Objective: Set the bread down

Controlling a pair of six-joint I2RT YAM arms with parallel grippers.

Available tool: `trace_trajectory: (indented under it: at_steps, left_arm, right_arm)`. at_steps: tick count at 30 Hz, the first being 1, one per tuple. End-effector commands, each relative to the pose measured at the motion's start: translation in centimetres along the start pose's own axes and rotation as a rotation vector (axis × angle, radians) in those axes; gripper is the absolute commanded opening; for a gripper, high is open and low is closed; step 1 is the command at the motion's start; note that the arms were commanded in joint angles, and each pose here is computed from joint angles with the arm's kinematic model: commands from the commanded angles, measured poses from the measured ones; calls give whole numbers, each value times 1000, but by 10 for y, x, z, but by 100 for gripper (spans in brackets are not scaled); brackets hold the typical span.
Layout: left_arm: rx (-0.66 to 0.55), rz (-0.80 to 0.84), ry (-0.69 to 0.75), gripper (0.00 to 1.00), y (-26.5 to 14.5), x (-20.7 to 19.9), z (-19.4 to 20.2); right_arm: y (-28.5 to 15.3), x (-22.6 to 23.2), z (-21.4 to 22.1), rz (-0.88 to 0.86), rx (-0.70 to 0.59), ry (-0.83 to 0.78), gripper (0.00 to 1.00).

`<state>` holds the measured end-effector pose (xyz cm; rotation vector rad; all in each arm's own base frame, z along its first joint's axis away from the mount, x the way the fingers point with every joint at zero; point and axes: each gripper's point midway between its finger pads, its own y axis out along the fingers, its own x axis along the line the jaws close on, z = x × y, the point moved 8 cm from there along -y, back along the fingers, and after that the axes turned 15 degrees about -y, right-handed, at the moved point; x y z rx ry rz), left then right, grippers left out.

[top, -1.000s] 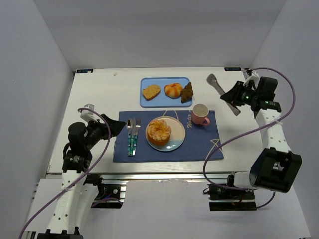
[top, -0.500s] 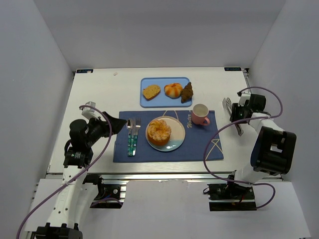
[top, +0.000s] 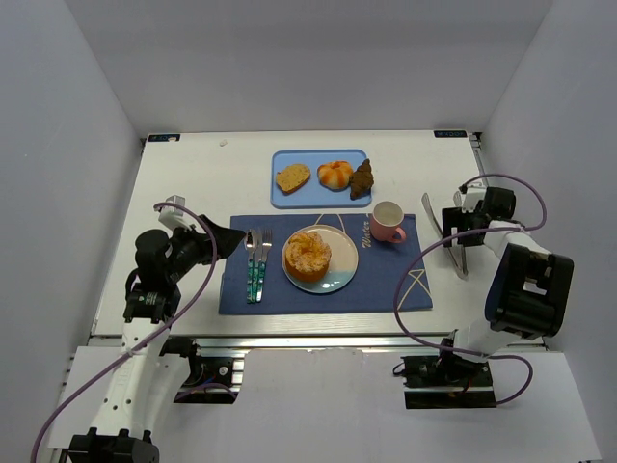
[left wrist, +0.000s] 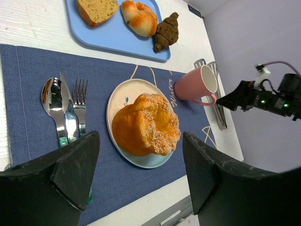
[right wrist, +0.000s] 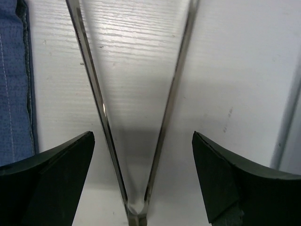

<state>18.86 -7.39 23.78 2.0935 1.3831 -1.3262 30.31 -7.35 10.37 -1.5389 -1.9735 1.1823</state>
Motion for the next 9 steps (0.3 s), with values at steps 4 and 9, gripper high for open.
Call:
trace_trajectory:
  at_steps: [4, 9]
  left_arm:
    - [8, 19, 2, 81, -1, 1, 4]
    - [13, 26, 2, 81, 0, -1, 3]
  right_arm:
    - [-70, -38, -71, 147, -137, 119, 89]
    - [-106, -34, -108, 77, -314, 112, 89]
